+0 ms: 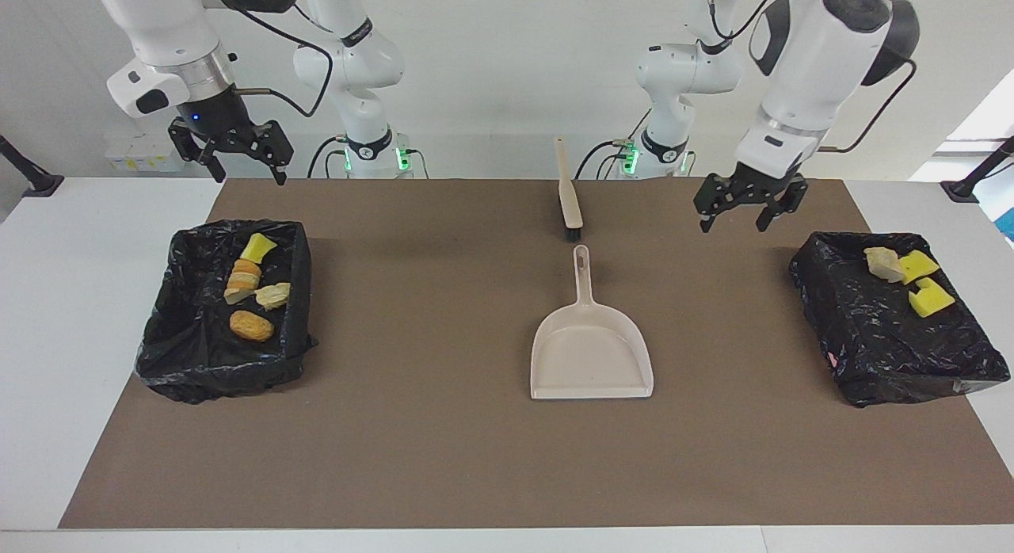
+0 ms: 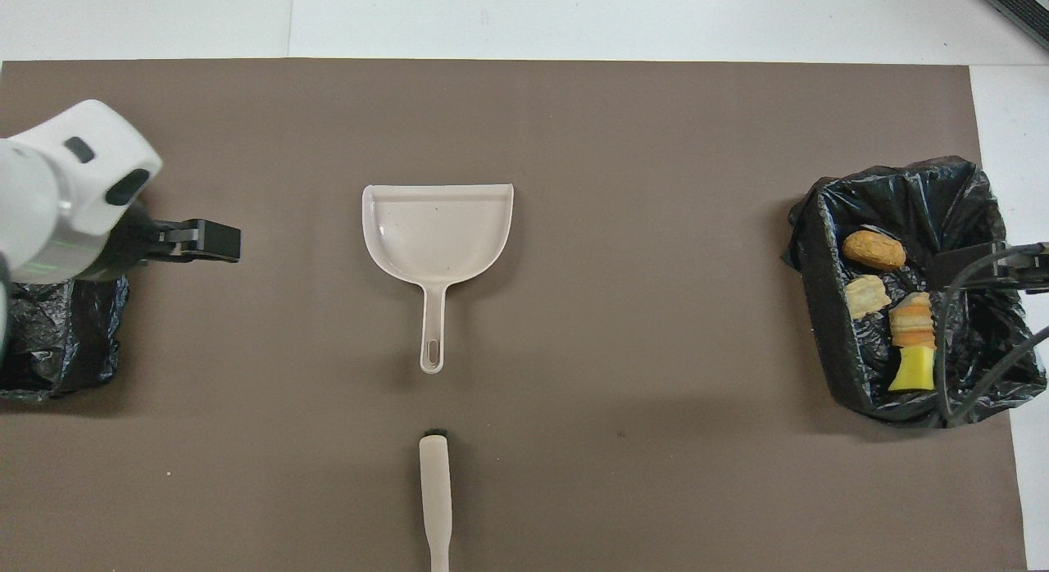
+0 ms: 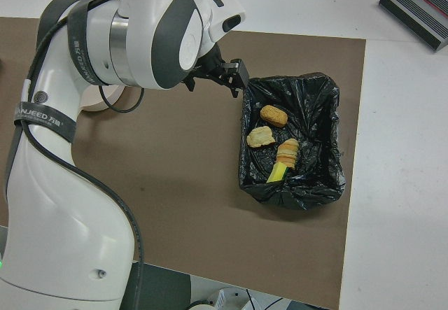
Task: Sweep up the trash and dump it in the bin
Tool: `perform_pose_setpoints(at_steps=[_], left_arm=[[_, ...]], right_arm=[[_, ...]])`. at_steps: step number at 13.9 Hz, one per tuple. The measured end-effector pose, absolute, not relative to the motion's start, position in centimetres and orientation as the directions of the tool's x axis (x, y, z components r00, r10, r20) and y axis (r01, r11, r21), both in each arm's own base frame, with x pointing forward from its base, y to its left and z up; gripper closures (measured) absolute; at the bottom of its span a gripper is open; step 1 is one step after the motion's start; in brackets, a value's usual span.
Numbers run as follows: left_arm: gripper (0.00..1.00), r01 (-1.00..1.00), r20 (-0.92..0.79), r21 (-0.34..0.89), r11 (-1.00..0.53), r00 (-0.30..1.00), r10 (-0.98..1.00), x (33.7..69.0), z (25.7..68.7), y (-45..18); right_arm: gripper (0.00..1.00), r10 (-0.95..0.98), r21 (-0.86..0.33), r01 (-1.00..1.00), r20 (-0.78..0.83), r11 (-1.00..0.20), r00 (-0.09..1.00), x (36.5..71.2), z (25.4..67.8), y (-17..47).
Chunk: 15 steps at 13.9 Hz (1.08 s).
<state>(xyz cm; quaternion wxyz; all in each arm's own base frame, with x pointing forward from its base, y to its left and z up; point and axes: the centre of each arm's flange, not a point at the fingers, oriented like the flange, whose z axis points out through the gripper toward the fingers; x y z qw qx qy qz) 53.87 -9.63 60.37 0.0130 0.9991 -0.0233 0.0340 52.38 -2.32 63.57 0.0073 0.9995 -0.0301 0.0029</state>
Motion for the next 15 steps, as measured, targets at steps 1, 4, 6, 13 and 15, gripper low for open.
perform_pose_setpoints(at_steps=[1, 4, 6, 13, 15], left_arm=[[0.0, -0.054, 0.062, 0.021, -0.998, 0.997, -0.053, 53.5, 62.1, -8.1], [0.0, -0.078, 0.047, 0.017, -0.997, 0.996, -0.077, 52.4, 66.5, -5.6], [0.0, -0.085, 0.044, 0.016, -0.996, 0.995, -0.084, 52.3, 68.2, -4.9], [0.0, -0.095, 0.037, 0.018, -0.995, 0.995, -0.094, 53.0, 69.0, -4.7], [0.0, -0.093, 0.037, 0.018, -0.995, 0.995, -0.092, 53.0, 69.1, -4.6]], right_arm=[[0.0, -0.06, 0.014, -0.06, 0.006, -0.998, 0.998, 52.4, 63.6, -2.3], [0.0, -0.06, 0.014, -0.06, 0.006, -0.998, 0.998, 52.4, 63.6, -2.3], [0.0, -0.06, 0.014, -0.06, 0.006, -0.998, 0.998, 52.4, 63.6, -2.3], [0.0, -0.06, 0.014, -0.06, 0.006, -0.998, 0.998, 52.4, 63.6, -2.3], [0.0, -0.06, 0.014, -0.06, 0.006, -0.998, 0.998, 52.4, 63.6, -2.3]])
